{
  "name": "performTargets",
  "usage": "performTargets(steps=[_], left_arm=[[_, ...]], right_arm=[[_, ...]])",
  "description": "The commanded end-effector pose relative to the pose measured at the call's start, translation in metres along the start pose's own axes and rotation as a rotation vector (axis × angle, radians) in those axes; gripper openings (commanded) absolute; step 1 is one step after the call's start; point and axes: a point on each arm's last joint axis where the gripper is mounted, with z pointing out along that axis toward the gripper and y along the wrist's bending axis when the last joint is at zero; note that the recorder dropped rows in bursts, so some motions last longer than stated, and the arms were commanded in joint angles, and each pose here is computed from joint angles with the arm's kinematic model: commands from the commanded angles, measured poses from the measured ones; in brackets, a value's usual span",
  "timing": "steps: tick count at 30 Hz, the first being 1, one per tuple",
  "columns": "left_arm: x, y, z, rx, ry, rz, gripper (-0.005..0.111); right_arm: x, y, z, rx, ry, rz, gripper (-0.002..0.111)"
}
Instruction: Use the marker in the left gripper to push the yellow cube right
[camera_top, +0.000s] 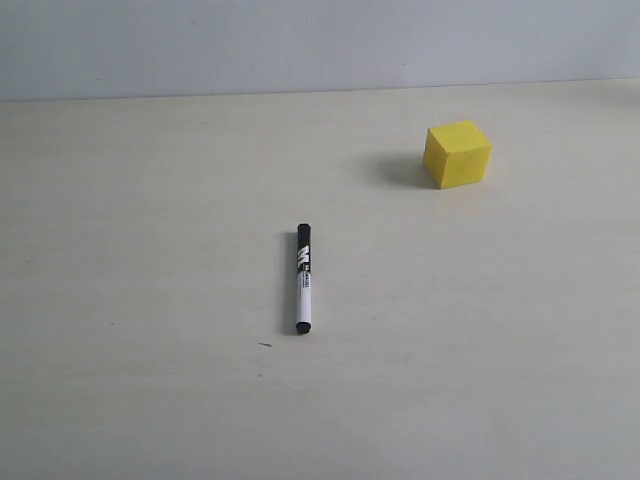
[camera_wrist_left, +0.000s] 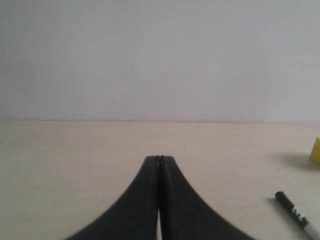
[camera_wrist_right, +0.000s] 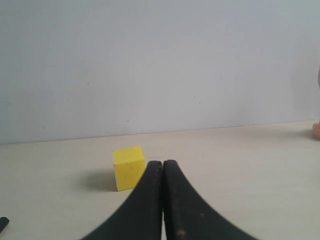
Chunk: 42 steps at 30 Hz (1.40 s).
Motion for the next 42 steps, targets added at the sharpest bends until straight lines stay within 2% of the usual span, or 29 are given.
performTargets(steps=[1, 5, 42], left_arm=[[0.0041, 0.0013, -0.0006, -0.024, 0.043, 0.02, 0.0], [0.0045, 0.0019, -0.0007, -0.037, 0.047, -0.02, 0.0], [0.0033, 0.0019, -0.0006, -0.035, 0.034, -0.015, 0.0]], right_arm=[[0.0006, -0.0004, -0.0003, 0.006, -0.008, -0.006, 0.0], [0.0006, -0.0004, -0.0003, 0.006, -0.008, -0.006, 0.0], [0.0006, -0.0004, -0.0003, 0.006, -0.008, -0.006, 0.0]])
